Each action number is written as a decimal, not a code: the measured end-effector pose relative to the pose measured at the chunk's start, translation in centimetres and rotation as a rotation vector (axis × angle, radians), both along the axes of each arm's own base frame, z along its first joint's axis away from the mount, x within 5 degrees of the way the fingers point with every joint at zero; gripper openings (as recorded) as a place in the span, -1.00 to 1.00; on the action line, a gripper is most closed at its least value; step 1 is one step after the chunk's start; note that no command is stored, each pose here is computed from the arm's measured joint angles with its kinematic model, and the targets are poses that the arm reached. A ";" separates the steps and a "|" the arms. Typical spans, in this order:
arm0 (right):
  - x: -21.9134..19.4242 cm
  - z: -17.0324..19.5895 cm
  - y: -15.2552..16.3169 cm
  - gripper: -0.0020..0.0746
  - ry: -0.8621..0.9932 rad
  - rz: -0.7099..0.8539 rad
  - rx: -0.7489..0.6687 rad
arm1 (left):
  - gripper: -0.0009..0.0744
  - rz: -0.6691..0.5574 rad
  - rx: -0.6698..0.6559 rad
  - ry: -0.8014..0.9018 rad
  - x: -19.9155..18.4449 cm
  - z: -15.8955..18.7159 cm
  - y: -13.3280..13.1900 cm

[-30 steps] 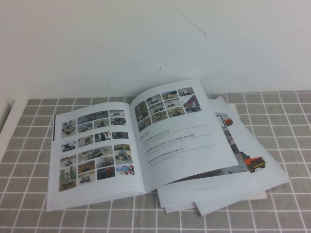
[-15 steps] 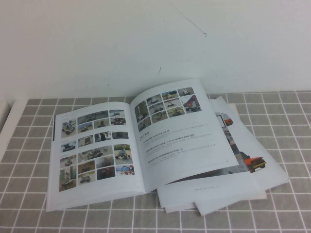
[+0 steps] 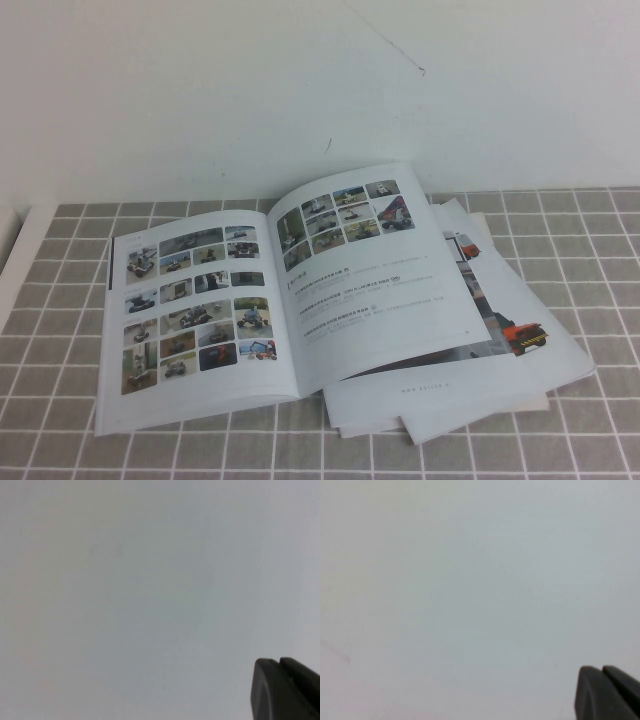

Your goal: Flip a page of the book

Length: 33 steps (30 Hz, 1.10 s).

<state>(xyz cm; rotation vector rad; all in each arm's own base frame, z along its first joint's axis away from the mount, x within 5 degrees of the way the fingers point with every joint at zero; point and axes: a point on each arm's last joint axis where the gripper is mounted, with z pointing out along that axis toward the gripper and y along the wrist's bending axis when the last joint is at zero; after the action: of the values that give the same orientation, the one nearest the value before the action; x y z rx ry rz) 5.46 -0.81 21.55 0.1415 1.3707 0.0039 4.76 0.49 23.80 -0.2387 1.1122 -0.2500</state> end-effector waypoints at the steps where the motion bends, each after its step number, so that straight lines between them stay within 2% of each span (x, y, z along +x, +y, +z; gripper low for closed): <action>1: -0.1 0.4 -0.3 -0.95 -0.044 -0.026 0.016 | -0.99 0.004 -0.003 -0.049 -0.2 0.4 0.0; 6: -0.5 1.2 -1.2 -0.95 -0.163 -0.103 0.117 | -0.99 0.015 -0.004 -0.166 -0.8 1.3 0.1; 13: -0.7 1.2 -1.6 -0.95 -0.188 -0.125 0.220 | -0.99 0.018 -0.004 -0.190 -0.9 1.5 0.2; 18: -1.1 1.9 -2.1 -0.95 -0.301 -0.126 0.361 | -0.99 -0.004 -0.054 -0.307 -1.5 2.3 0.2; 20: -1.4 2.4 -2.1 -0.95 -0.363 -0.132 0.319 | -0.99 -0.028 -0.091 -0.367 -1.9 2.6 0.3; 25: -2.4 5.9 -0.8 -0.95 -0.514 -0.060 0.080 | -0.99 -0.078 -0.127 -0.409 -2.4 4.1 0.1; 33: -7.3 16.2 1.6 -0.95 -0.825 0.061 -0.218 | -0.99 -0.065 0.127 -0.454 -6.3 13.6 -1.2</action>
<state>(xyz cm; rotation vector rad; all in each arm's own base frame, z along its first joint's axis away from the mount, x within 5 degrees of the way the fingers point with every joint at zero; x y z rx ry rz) -1.86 0.81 37.79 -0.0842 0.5444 -0.0333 -1.52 -0.69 37.42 -0.0275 0.6825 -0.2741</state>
